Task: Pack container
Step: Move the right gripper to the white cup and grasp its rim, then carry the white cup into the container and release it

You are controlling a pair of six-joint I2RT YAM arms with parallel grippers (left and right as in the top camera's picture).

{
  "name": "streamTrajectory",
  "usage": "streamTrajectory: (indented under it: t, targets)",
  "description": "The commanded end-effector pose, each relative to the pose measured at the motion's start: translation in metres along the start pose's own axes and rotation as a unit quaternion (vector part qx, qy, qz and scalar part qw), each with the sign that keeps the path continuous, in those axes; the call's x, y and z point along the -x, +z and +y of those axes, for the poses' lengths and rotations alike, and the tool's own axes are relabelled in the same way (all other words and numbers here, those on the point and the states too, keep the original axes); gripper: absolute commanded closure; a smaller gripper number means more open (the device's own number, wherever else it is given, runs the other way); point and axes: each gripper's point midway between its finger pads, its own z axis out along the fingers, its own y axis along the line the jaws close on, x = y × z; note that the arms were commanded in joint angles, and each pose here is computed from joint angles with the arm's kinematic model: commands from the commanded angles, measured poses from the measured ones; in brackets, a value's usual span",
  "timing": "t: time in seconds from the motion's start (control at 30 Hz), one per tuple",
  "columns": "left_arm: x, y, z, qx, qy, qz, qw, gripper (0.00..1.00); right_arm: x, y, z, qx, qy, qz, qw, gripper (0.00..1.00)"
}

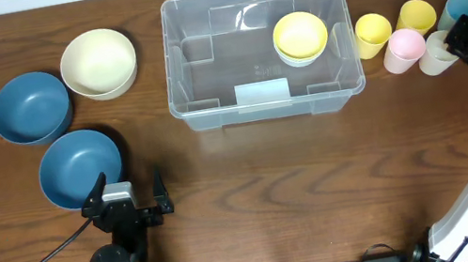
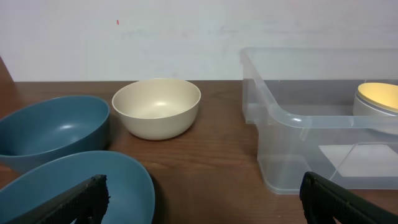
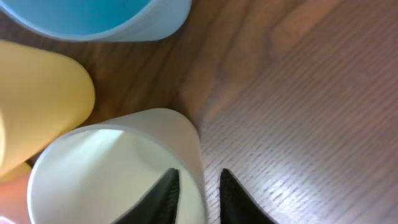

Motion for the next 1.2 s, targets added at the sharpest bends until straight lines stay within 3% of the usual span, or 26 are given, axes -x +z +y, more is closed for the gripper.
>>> streamTrajectory:
  t: [0.0,0.27,0.57,0.97,1.17]
  targets:
    - [-0.017,0.001,0.004,0.009,0.007,0.025,1.0,0.02,-0.011,0.011,0.004,-0.001,-0.01,0.014,1.0,0.85]
    - [-0.017,0.001,0.004,0.009,0.007,0.025,1.0,0.02,-0.021,0.03,-0.001,-0.016,-0.012,0.028,0.999,0.99]
    - [-0.017,0.001,0.004,0.009,0.007,0.025,1.0,0.02,-0.027,0.007,0.005,0.007,-0.002,0.036,0.999,0.99]
    - [-0.017,0.001,0.004,0.009,0.007,0.025,1.0,0.02,-0.024,-0.113,0.025,0.074,-0.01,-0.046,0.996,0.99]
    - [-0.017,0.001,0.004,0.009,0.007,0.025,1.0,0.02,-0.044,-0.185,0.071,0.179,-0.074,-0.091,0.977,0.99]
